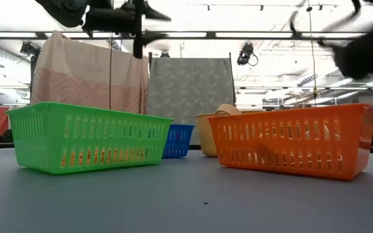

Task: Sort rubber bands into baskets
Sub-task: Put the green rubber band into the yellow bin

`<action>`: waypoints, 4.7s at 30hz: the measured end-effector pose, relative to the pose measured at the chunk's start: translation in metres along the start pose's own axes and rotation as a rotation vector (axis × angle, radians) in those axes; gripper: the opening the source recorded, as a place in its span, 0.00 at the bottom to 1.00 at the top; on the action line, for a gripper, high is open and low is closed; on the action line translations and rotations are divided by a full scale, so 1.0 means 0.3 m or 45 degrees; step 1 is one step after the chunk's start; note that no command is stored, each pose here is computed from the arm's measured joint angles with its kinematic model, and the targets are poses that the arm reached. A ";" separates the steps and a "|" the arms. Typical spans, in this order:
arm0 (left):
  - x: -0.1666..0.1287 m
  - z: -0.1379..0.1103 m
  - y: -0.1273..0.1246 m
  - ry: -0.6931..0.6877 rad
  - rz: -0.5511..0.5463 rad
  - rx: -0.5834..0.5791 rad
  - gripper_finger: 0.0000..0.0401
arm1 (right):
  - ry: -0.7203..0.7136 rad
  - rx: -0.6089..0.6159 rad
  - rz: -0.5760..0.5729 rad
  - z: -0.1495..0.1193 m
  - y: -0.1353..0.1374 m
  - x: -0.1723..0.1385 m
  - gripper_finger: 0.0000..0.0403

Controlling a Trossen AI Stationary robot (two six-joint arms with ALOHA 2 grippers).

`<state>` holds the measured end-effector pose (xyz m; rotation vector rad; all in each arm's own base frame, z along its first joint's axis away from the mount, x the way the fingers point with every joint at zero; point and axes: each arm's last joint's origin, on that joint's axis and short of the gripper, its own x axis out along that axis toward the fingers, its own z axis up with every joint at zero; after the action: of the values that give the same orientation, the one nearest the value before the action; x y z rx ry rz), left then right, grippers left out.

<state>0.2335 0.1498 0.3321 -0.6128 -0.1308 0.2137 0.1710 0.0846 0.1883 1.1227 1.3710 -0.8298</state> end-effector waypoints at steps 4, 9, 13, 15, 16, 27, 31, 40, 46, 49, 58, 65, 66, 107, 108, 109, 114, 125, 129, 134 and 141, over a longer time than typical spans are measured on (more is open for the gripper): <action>-0.002 0.029 -0.024 -0.104 -0.097 0.045 0.51 | -0.336 -0.045 0.246 0.057 0.055 -0.162 0.01; -0.002 0.020 -0.025 -0.032 -0.146 0.038 0.51 | -0.708 -0.083 0.403 0.175 0.108 -0.285 0.01; 0.002 -0.007 -0.020 0.085 -0.149 -0.015 0.51 | -0.786 -0.184 0.420 0.294 0.151 -0.283 0.00; 0.004 -0.017 -0.022 0.115 -0.142 -0.060 0.51 | -0.796 -0.234 0.402 0.357 0.170 -0.265 0.00; 0.005 -0.018 -0.025 0.118 -0.146 -0.101 0.51 | -0.799 -0.254 0.396 0.386 0.180 -0.255 0.00; 0.007 -0.008 -0.054 0.102 -0.257 -0.185 0.51 | -0.548 -0.404 0.325 0.567 0.211 -0.105 0.12; 0.007 -0.007 -0.052 0.100 -0.254 -0.184 0.51 | -0.573 -0.462 0.363 0.566 0.206 -0.131 0.25; 0.006 0.009 -0.020 0.147 -0.130 -0.157 0.51 | -0.766 -0.470 0.441 0.532 0.159 -0.260 0.59; 0.041 0.046 0.047 0.839 0.393 0.146 0.46 | -0.825 -0.404 0.491 0.534 0.129 -0.309 0.69; 0.015 0.018 0.099 1.217 0.774 0.254 0.44 | -0.825 -0.380 0.497 0.542 0.122 -0.313 0.70; -0.044 -0.303 0.272 1.536 0.867 0.006 0.44 | -0.827 -0.375 0.497 0.544 0.121 -0.313 0.68; -0.066 -0.364 0.333 1.423 1.026 0.093 0.44 | -0.848 -0.366 0.485 0.546 0.121 -0.314 0.68; -0.067 -0.364 0.333 1.431 1.019 0.113 0.44 | -0.850 -0.365 0.484 0.546 0.120 -0.314 0.67; 0.029 -0.229 0.233 1.493 0.735 0.270 0.01 | -0.870 -0.301 0.488 0.549 0.121 -0.316 0.65; 0.041 -0.192 0.203 1.433 0.704 0.296 0.01 | -0.862 -0.305 0.495 0.549 0.121 -0.316 0.65; 0.053 -0.154 0.169 1.366 0.672 0.327 0.01 | -0.853 -0.308 0.510 0.549 0.122 -0.317 0.65; 0.131 -0.065 0.063 1.214 0.571 0.432 0.00 | -0.948 -0.365 0.664 0.548 0.144 -0.360 0.64; 0.399 -0.306 0.004 1.219 0.227 0.385 0.00 | -1.375 -0.313 0.898 0.528 0.100 -0.534 0.63; 0.474 -0.431 -0.002 1.242 0.093 0.311 0.00 | -1.572 -0.248 0.926 0.512 0.072 -0.598 0.62; 0.533 -0.552 -0.010 1.233 0.021 0.304 0.03 | -1.707 -0.241 0.942 0.490 0.048 -0.646 0.62; 0.553 -0.604 -0.038 1.218 -0.035 0.334 0.22 | -1.725 -0.230 0.928 0.487 0.043 -0.650 0.62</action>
<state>0.4297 0.0794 0.2015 -0.3987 0.8005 -0.1039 0.2141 -0.0802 0.3631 0.5589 -0.1114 -0.6424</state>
